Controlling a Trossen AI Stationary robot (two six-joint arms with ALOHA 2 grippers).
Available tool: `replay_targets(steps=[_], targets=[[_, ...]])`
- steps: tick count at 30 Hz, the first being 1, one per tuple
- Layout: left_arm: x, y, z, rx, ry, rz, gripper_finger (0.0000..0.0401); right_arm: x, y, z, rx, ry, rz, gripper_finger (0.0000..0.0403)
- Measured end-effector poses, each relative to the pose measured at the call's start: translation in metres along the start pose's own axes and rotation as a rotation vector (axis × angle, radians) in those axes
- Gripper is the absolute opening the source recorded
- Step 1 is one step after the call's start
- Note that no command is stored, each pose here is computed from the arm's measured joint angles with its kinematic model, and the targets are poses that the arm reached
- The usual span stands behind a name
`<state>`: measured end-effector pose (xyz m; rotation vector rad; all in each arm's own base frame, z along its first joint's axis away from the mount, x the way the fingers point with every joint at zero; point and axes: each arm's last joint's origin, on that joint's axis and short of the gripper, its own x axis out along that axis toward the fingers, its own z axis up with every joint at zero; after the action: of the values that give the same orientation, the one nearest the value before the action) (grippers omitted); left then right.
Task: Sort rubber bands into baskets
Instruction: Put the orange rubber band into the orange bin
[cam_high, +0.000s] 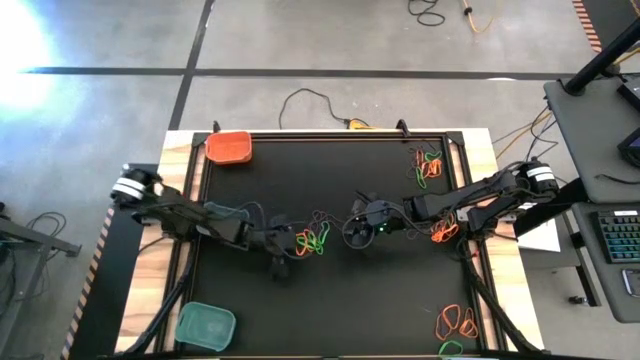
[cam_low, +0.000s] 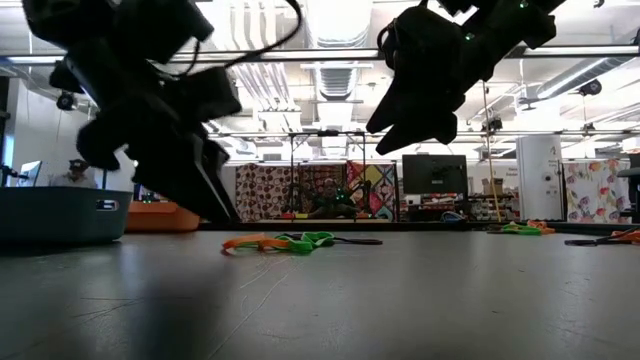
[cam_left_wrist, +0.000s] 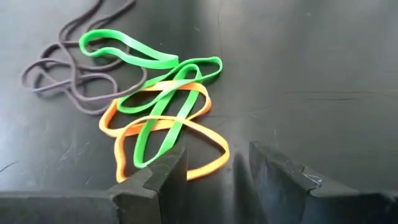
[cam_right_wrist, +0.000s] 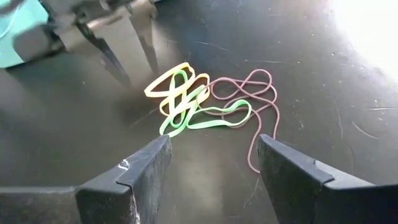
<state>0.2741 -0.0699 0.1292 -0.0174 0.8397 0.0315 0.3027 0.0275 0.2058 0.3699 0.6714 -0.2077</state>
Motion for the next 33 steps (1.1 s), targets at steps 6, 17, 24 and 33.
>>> replay_targets(steps=[6,17,24,33], targets=[[0.020,-0.003,0.000,0.011,0.040,0.059,0.0154,0.000,0.000,0.000,0.001,0.009,0.017,0.0228],[0.025,-0.003,-0.001,0.004,0.070,0.117,0.0043,0.000,0.001,-0.001,0.037,0.016,0.022,0.0228],[-0.001,0.005,0.011,0.027,0.085,0.248,0.0009,0.000,0.001,-0.001,0.050,0.016,0.022,0.0228],[-0.089,0.063,0.035,-0.022,0.059,0.681,0.0000,0.001,0.000,-0.001,0.053,0.013,0.014,0.0228]])
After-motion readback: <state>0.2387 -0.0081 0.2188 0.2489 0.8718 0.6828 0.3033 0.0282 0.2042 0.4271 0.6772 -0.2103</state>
